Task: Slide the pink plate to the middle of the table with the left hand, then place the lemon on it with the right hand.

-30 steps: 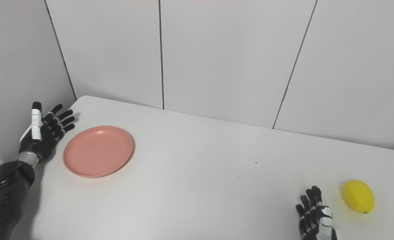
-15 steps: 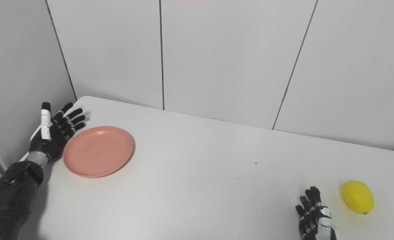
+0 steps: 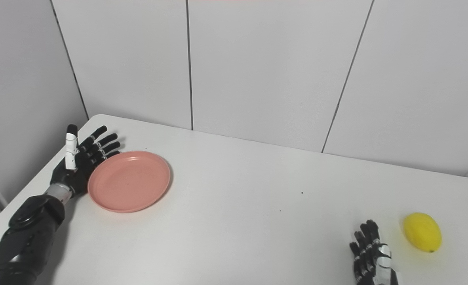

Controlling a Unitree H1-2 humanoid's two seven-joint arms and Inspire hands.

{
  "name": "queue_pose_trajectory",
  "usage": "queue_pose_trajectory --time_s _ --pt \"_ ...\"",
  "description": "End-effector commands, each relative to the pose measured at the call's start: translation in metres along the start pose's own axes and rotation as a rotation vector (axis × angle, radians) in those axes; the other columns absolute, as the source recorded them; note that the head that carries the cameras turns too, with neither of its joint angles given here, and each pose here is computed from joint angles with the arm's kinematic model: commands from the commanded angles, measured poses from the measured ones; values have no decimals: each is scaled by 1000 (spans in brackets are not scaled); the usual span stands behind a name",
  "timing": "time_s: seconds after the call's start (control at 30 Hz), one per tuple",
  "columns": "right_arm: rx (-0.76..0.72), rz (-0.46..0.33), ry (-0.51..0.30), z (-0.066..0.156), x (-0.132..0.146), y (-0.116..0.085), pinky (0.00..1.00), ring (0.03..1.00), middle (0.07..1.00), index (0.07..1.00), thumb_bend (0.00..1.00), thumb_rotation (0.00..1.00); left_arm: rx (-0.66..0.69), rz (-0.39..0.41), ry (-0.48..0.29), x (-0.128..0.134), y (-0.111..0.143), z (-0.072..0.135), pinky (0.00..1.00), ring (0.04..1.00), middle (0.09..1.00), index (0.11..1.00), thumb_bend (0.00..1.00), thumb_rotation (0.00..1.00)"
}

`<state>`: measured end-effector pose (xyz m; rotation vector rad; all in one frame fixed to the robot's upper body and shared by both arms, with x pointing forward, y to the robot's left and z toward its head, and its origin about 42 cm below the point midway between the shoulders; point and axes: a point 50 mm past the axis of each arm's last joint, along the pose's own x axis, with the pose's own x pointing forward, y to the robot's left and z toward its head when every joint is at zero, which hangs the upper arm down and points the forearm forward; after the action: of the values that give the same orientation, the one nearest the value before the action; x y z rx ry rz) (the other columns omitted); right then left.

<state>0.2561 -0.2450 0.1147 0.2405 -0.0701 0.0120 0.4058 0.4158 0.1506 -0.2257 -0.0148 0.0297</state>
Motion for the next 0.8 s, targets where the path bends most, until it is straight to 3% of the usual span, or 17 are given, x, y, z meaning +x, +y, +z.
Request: queue_pose_trajectory --time_s 0.0,0.23,0.5,0.77 --pt "11 -12 39 -9 -3 0 1000 994 984 974 648 1000 10 -16 -15 4 -7 12 841 837 843 913 1000 1000" --pt "21 -12 41 -8 -4 0 1000 996 983 974 646 1000 4 -26 -6 -2 -23 9 831 837 845 914 1000 1000" --pt "16 0 39 -7 -5 2 1000 1000 987 981 641 1000 -25 70 19 -3 -51 0 813 821 827 883 1000 998" --pt "17 4 28 -8 -6 3 1000 999 990 973 657 1000 -20 78 51 0 -76 -15 829 824 818 881 1000 1000"
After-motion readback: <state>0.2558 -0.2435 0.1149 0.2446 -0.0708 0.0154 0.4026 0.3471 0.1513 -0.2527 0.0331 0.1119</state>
